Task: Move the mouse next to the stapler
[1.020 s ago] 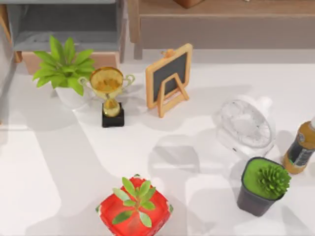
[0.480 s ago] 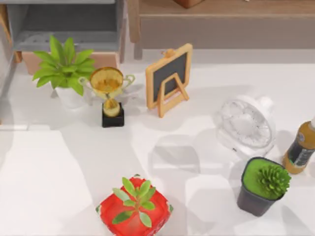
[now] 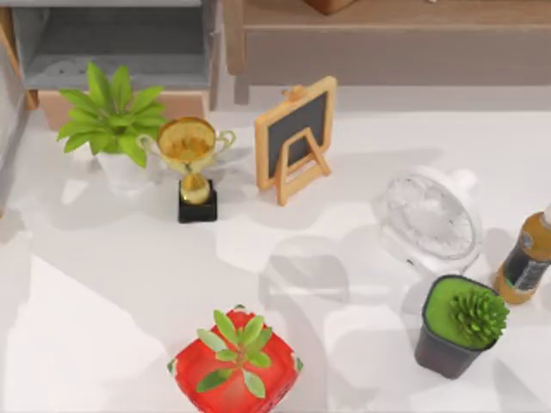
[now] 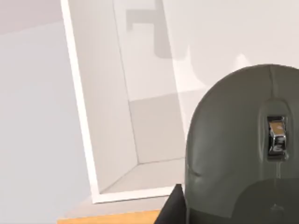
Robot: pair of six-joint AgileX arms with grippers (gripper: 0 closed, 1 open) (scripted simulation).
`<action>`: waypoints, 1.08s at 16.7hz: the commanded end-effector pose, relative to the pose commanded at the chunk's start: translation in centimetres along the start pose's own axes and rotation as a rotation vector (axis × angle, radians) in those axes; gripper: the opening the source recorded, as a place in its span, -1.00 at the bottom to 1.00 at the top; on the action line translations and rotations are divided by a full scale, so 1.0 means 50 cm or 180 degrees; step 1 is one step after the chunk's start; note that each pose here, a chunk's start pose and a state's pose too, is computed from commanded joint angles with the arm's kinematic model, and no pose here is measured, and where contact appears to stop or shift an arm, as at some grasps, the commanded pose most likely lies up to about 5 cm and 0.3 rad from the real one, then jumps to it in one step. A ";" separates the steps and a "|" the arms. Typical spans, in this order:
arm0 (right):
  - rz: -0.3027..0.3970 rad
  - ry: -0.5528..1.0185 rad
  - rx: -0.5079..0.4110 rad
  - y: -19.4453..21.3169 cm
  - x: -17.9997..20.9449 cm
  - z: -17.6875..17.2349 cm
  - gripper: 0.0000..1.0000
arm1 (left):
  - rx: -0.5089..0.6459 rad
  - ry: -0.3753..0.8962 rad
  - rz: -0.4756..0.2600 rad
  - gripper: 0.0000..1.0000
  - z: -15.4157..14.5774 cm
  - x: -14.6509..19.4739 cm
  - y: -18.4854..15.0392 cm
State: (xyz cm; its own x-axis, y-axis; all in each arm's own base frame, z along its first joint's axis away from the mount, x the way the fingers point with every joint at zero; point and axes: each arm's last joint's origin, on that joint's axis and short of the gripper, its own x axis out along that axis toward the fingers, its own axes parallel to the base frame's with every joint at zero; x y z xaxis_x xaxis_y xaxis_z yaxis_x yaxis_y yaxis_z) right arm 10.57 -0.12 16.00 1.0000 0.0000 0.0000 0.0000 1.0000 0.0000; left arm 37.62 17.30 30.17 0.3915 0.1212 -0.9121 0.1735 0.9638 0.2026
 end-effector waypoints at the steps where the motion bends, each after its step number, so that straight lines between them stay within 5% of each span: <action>1: 0.0000 0.0000 0.0000 0.000 0.000 0.000 1.00 | -0.0014 0.0033 0.0009 -1.00 -0.020 -0.006 -0.002; 12: 0.0000 0.0000 0.0000 0.000 0.000 0.000 1.00 | -0.0407 0.0649 -0.0288 -1.00 -0.245 0.088 -0.090; 18: 0.0000 0.0000 0.0000 0.000 0.000 0.000 1.00 | -0.0565 0.0867 -0.0474 -1.00 -0.319 0.150 -0.152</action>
State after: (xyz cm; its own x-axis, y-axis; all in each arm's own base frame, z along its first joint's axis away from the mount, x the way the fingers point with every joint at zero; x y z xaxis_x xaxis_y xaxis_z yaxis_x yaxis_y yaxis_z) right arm 10.57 -0.12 16.00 1.0000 0.0000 0.0000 0.0000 1.0000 0.0000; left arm 24.82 14.69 16.09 0.1144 0.0123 -0.9934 0.0415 0.9990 0.0171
